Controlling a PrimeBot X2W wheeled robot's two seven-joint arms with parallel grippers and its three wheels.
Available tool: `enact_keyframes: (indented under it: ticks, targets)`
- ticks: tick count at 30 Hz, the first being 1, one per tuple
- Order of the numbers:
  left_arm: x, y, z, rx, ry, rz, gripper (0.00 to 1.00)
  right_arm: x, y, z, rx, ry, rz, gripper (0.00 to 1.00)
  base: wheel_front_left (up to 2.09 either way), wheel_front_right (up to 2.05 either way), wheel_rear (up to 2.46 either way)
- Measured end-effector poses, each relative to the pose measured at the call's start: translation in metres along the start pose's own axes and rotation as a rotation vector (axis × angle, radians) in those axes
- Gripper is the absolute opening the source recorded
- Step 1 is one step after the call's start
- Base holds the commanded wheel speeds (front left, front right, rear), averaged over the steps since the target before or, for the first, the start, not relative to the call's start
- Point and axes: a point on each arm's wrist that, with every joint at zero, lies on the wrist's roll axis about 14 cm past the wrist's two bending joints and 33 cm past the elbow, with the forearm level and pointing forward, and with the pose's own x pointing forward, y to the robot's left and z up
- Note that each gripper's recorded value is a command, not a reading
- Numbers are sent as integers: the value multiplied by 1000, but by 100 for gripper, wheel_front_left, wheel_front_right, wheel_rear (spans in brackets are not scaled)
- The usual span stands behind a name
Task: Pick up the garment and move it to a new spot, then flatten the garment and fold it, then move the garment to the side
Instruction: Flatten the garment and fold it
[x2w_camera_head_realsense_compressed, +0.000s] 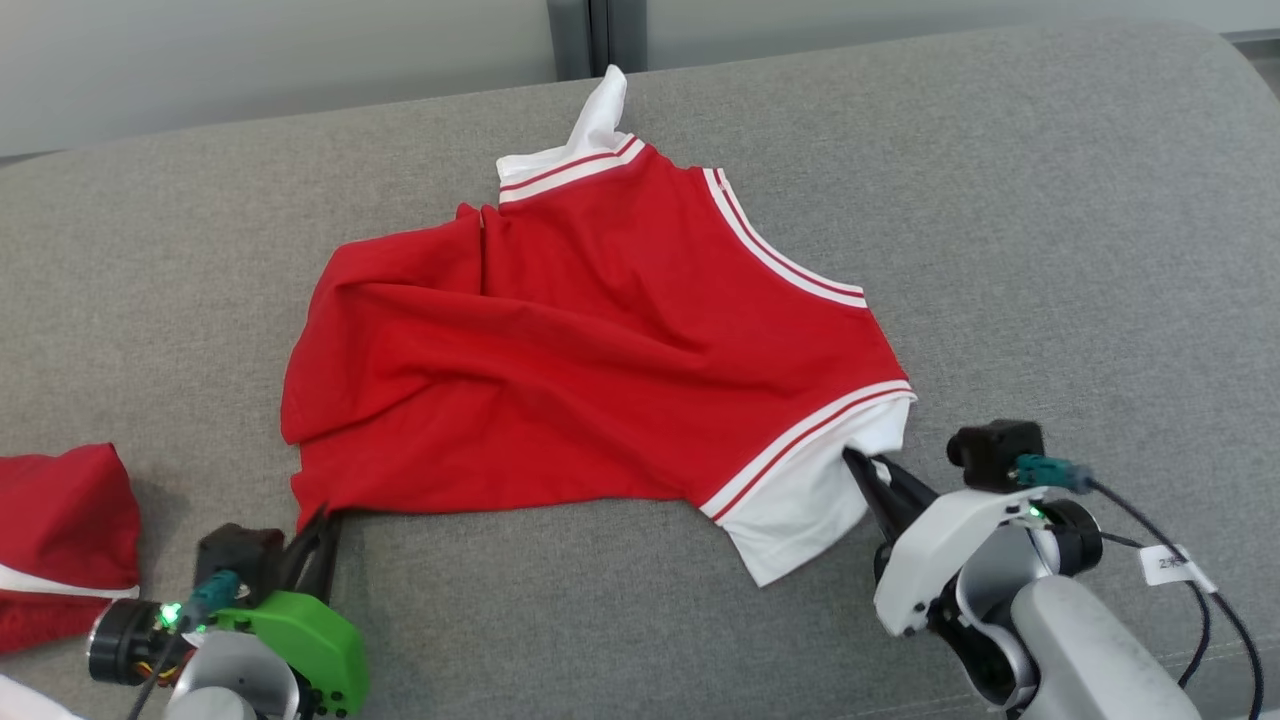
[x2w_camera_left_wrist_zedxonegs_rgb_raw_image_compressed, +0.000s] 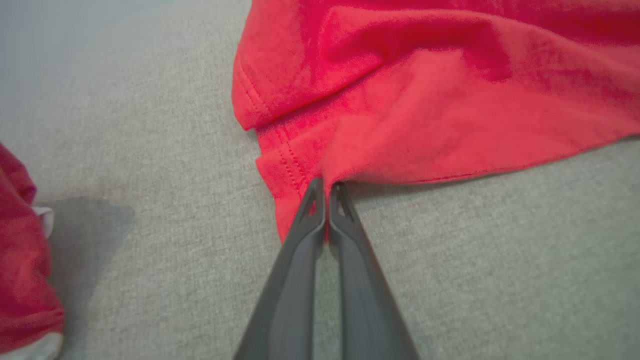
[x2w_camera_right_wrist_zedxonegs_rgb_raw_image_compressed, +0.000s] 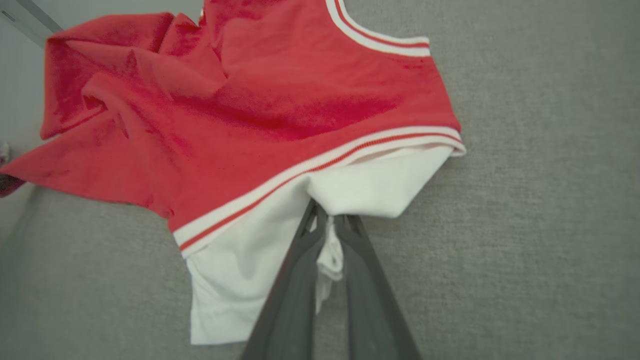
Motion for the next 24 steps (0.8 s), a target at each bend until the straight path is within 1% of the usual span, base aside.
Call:
enact_keyframes:
  ticks: [1, 3, 6, 7, 9, 11, 13, 15, 17, 18, 20, 22, 24]
  targets:
    - [-2, 1, 11, -13, -38, 3, 0, -3, 4, 16, 38, -61, 14, 0, 0, 0, 0]
    - [-11, 0, 44, -34, -145, -7, 0, -16, 9, 68, 168, -248, 52, 0, 0, 0, 0]
    - [-33, -5, 99, -29, -291, -39, 0, -55, 4, 131, 246, -466, 92, 0, 0, 0, 0]
    - [-44, -7, 119, 2, -337, -53, 0, -71, 3, 151, 258, -532, 109, 0, 0, 0, 0]
    - [-66, -15, 158, 13, -435, -90, 0, -101, 5, 185, 271, -649, 142, 0, 0, 0, 0]
    - [-90, -27, 196, 70, -519, -136, 0, -133, 12, 217, 250, -757, 180, 0, 0, 0, 0]
    - [-109, -37, 226, 131, -584, -176, 0, -158, 19, 240, 223, -829, 213, 0, 0, 0, 0]
    - [-125, -48, 256, 191, -643, -221, 0, -180, 26, 264, 167, -889, 241, 0, 0, 0, 0]
    - [-134, -56, 281, 260, -674, -263, 0, -198, 29, 290, 92, -947, 240, 0, 0, 0, 0]
    - [-136, -58, 293, 300, -684, -270, 0, -204, 27, 301, 50, -966, 219, 0, 0, 0, 0]
    - [-135, -63, 309, 326, -685, -310, 0, -206, 25, 323, -16, -984, 185, 0, 0, 0, 0]
    - [-124, -66, 320, 335, -657, -343, 0, -201, 20, 343, -53, -985, 152, 0, 0, 0, 0]
    - [-105, -61, 332, 340, -617, -347, 0, -185, 16, 364, -72, -960, 125, 0, 0, 0, 0]
